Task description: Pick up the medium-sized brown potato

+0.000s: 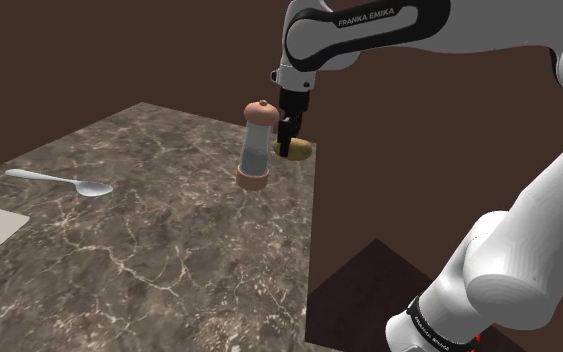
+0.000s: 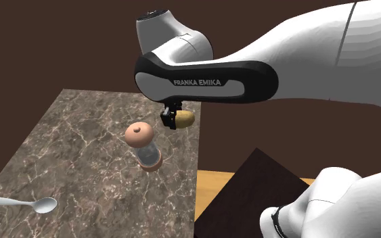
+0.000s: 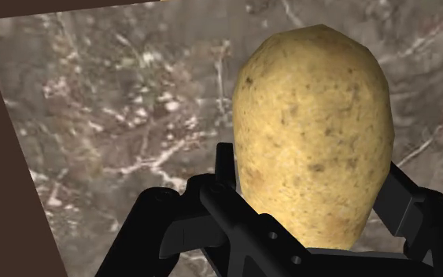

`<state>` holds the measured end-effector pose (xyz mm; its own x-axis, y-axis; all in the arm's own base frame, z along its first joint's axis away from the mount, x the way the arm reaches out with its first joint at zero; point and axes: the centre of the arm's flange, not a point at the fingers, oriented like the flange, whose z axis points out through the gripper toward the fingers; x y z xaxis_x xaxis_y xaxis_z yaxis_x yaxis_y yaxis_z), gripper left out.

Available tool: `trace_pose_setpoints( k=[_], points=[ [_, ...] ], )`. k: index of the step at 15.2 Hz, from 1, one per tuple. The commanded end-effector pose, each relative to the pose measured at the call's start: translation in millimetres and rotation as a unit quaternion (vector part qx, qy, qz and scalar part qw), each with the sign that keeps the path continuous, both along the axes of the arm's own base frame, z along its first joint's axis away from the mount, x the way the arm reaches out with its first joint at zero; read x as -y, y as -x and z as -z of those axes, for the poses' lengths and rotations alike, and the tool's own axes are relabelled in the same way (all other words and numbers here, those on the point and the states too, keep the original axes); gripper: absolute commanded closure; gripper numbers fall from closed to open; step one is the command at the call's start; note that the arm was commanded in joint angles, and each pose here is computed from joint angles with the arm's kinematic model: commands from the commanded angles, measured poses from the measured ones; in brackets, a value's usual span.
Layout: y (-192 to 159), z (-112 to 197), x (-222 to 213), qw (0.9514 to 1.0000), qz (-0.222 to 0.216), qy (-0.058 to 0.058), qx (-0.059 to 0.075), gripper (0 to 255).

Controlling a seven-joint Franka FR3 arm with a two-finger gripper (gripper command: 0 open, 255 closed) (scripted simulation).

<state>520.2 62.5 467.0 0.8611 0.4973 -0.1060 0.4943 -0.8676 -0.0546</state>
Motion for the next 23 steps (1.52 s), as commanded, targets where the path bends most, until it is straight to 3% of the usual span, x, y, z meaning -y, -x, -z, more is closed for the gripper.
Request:
trace_pose_setpoints(
  k=[1,8,23],
  points=[
    [0,0,0,1.0,0.0,0.0,0.0,255],
    [0,0,0,1.0,0.0,0.0,0.0,255],
    [0,-79,0,1.0,0.0,0.0,0.0,255]
  ],
)
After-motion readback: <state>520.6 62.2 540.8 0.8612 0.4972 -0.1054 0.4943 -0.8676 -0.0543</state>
